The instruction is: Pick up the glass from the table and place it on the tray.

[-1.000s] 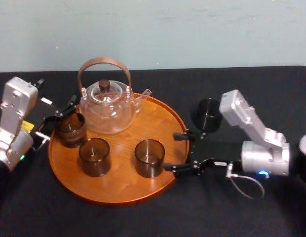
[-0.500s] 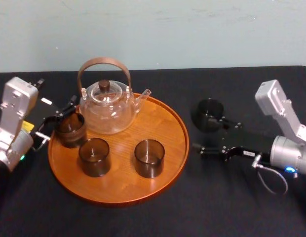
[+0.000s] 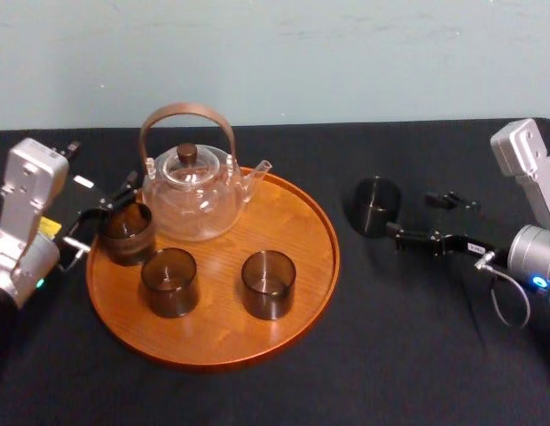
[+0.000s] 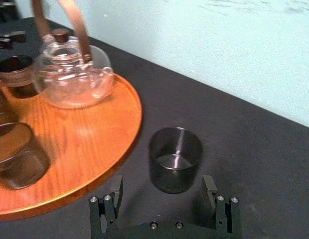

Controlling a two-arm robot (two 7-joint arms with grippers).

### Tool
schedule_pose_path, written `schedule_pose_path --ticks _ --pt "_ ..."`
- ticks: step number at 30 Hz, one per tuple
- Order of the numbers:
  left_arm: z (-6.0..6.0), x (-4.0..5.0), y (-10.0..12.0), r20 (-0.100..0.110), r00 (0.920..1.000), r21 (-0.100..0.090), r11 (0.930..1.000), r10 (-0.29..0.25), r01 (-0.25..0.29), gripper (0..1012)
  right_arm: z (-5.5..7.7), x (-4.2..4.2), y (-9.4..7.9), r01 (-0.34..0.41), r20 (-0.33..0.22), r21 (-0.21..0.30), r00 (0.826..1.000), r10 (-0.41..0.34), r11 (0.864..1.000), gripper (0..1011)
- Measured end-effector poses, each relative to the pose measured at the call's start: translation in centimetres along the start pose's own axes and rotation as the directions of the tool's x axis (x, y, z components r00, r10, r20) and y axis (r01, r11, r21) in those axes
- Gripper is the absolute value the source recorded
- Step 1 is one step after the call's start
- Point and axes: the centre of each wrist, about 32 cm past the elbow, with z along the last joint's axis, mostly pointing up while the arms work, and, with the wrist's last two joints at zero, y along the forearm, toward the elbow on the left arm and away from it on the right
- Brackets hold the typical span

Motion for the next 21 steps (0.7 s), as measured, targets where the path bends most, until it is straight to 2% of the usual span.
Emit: schedule_pose_path --ticks 7,21 --pt "0.0 0.00 0.0 0.000 1.0000 0.000 1.0000 0.000 0.000 1001 0.1 0.50 0.6 0.037 -0.034 -0.026 0.999 -0.038 0.999 1002" --pt "0.0 0.00 0.0 0.000 1.0000 0.000 1.0000 0.000 0.000 1001 -0.1 1.03 2.4 0.029 -0.070 -0.061 0.997 -0.033 0.998 1002"
